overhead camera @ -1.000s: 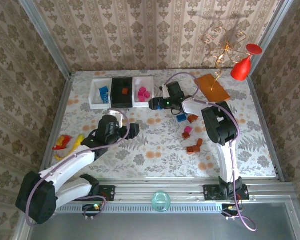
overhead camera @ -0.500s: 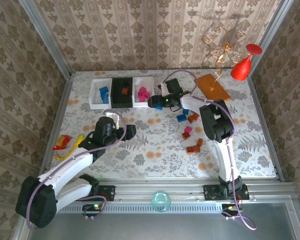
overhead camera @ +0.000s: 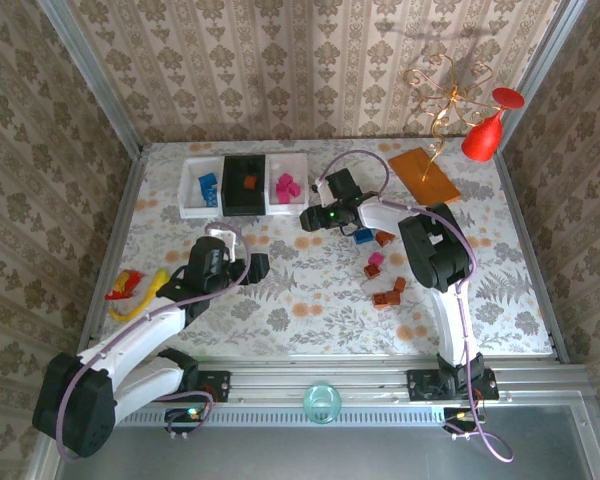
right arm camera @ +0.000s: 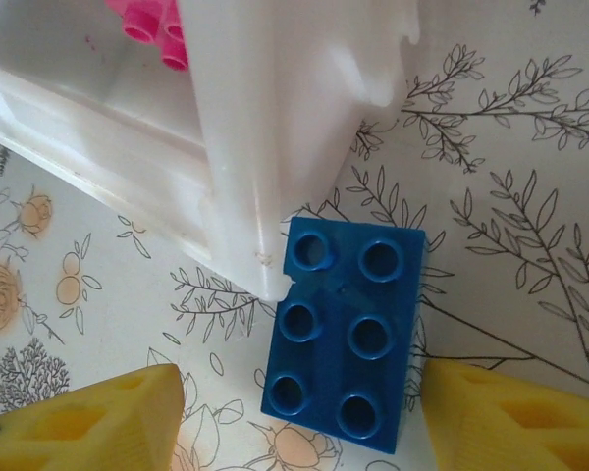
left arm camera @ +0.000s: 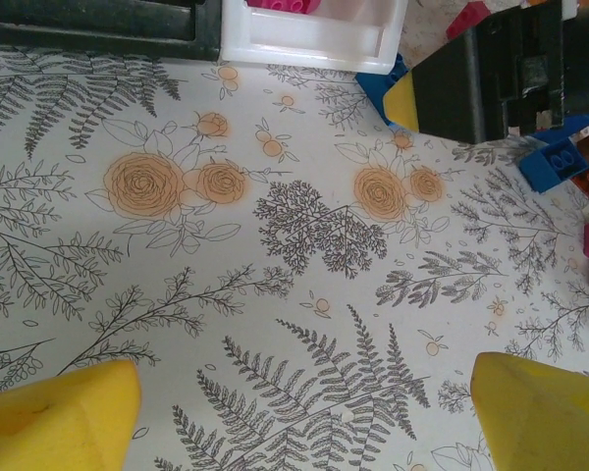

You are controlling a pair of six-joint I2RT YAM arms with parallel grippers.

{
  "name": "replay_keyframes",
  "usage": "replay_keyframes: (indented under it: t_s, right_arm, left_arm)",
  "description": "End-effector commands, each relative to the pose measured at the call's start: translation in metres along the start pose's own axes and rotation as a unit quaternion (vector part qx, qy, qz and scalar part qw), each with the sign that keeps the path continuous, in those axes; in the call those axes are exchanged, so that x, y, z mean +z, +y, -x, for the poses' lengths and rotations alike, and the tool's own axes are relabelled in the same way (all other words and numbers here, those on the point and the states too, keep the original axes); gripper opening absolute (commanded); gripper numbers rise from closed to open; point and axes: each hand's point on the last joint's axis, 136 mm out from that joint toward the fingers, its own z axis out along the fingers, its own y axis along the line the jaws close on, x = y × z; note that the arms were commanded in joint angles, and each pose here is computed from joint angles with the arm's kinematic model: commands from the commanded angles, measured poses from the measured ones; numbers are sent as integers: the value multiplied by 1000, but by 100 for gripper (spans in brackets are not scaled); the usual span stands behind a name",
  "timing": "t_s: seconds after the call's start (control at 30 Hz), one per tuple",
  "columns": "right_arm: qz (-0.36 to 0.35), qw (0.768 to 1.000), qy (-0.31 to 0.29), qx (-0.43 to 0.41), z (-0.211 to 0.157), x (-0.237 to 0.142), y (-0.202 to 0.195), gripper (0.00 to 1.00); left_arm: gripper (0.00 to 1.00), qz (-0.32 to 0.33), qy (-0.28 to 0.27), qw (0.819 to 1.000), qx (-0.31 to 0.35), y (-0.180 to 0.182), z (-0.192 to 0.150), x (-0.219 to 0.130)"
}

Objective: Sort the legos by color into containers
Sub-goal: Pick up the lego from the top-center of the table.

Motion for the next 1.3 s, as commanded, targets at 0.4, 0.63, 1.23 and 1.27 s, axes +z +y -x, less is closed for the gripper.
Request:
replay_keyframes:
  t_s: [0.4, 0.63, 1.23, 1.27]
  right_arm:
    - [-158, 985, 47, -53, -16, 13, -22, 58]
    - [-142, 988, 50, -45, -14, 19, -25, 48]
    - [3, 997, -76, -2, -6, -64, 43, 35]
    - [19, 996, -83, -6, -1, -62, 56, 34]
  left_arm:
    - [89, -5, -6, 1000, -8, 2, 0, -6]
    - [89, -6, -6, 1000, -10, 3, 1, -6]
    - [91, 35, -102, 994, -31, 33, 63, -45]
    - [91, 37, -109, 993, -33, 36, 69, -48]
